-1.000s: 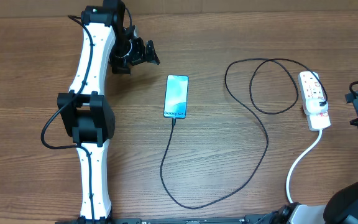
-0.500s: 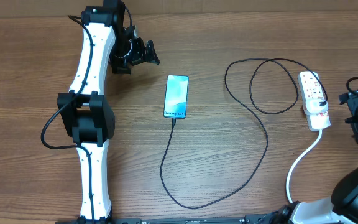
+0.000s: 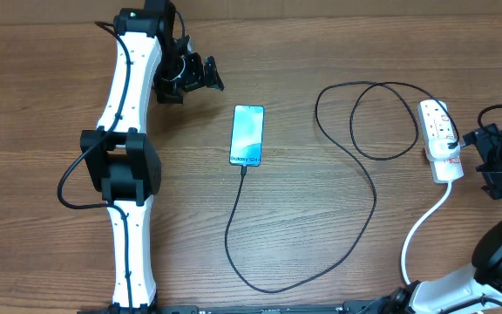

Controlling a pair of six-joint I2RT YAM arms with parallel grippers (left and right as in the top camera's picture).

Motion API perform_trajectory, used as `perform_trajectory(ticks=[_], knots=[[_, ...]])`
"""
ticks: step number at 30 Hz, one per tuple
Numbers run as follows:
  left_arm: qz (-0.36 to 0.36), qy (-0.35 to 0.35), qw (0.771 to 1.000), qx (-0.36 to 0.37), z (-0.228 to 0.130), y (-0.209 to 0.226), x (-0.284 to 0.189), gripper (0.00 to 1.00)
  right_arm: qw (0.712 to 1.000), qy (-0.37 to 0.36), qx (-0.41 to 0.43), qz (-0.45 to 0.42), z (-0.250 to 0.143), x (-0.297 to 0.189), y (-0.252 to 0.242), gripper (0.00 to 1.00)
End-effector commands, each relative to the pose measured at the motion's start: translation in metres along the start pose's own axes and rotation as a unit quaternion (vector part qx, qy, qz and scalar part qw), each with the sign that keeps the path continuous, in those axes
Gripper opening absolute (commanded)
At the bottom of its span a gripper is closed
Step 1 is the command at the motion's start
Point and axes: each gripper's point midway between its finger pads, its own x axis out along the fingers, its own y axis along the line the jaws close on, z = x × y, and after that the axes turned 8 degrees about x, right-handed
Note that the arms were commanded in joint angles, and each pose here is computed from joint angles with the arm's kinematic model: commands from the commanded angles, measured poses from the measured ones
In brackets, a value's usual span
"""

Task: Plug charger to phone and switch on socket

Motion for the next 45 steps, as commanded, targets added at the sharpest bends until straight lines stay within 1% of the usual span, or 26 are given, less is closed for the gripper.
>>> perform_trajectory(ticks=[1, 11, 19, 31, 45], knots=[[0.002, -0.009, 1.000, 0.010, 0.001, -0.006, -0.008, 1.00, 1.000, 0.000, -0.007, -0.001, 0.002, 0.001, -0.003, 1.00], [0.002, -0.009, 1.000, 0.010, 0.001, -0.006, -0.008, 1.00, 1.000, 0.001, 0.024, -0.005, 0.010, 0.002, -0.018, 1.00], [0.002, -0.009, 1.000, 0.010, 0.001, -0.006, -0.008, 1.00, 0.999, 0.003, 0.033, -0.007, 0.001, 0.027, -0.027, 1.00], [0.002, -0.009, 1.000, 0.010, 0.001, -0.006, -0.008, 1.00, 0.998, -0.009, 0.056, 0.004, 0.004, 0.035, -0.025, 1.00], [0.002, -0.009, 1.000, 0.010, 0.001, -0.006, -0.008, 1.00, 0.998, -0.009, 0.055, 0.005, 0.003, 0.038, -0.025, 1.00]])
